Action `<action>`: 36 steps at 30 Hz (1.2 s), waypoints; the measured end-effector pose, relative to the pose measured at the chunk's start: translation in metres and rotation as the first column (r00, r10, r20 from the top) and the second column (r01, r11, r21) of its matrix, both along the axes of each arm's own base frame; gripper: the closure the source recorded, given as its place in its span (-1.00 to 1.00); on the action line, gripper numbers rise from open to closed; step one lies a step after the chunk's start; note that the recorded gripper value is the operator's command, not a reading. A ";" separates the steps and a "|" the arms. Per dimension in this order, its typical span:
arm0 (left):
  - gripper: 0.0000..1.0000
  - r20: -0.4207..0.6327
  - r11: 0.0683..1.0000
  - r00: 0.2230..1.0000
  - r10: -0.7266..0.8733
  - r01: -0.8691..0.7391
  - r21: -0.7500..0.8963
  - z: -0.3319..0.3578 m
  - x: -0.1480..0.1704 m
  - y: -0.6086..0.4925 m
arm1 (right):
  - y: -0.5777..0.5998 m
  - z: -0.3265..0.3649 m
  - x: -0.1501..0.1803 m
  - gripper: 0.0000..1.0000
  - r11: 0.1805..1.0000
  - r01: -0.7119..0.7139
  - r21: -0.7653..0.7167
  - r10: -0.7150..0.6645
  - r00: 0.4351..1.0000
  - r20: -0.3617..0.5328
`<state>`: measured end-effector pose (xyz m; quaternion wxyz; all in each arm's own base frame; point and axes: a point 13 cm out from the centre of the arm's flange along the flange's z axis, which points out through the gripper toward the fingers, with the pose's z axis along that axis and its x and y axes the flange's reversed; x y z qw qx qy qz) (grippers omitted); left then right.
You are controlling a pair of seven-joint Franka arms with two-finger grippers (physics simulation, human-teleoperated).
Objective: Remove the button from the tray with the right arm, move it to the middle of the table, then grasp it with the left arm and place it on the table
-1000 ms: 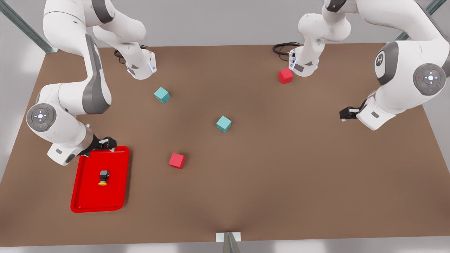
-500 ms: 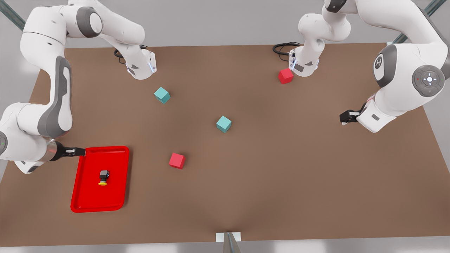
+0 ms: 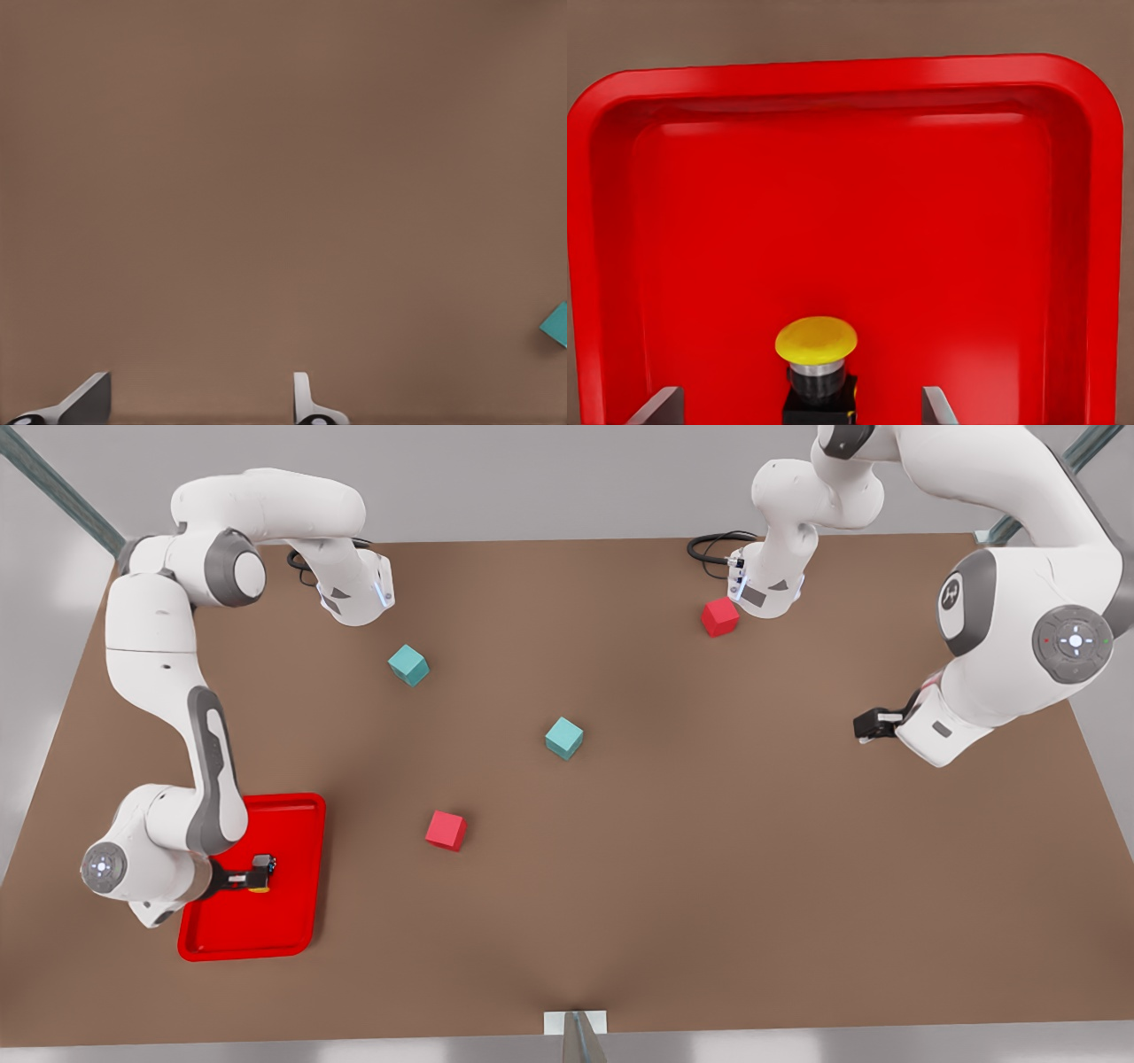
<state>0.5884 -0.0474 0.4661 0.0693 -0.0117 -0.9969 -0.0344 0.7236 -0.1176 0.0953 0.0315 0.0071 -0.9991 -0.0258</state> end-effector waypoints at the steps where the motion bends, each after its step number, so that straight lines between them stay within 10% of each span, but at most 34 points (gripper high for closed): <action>1: -1.00 -0.001 1.000 1.000 0.000 0.000 0.000 -0.001 0.000 0.000 | -0.002 -0.003 0.002 -1.00 1.000 0.002 -0.001 -0.002 1.000 0.009; 14: -1.00 -0.027 1.000 1.000 0.008 -0.008 0.003 -0.012 -0.003 0.004 | 0.008 -0.032 -0.055 -1.00 1.000 0.015 -0.001 -0.015 1.000 -0.004; 36: -1.00 -0.042 1.000 0.999 0.001 -0.001 0.000 -0.017 -0.003 0.016 | -0.004 -0.055 -0.052 -1.00 0.998 0.064 -0.014 -0.063 0.996 0.063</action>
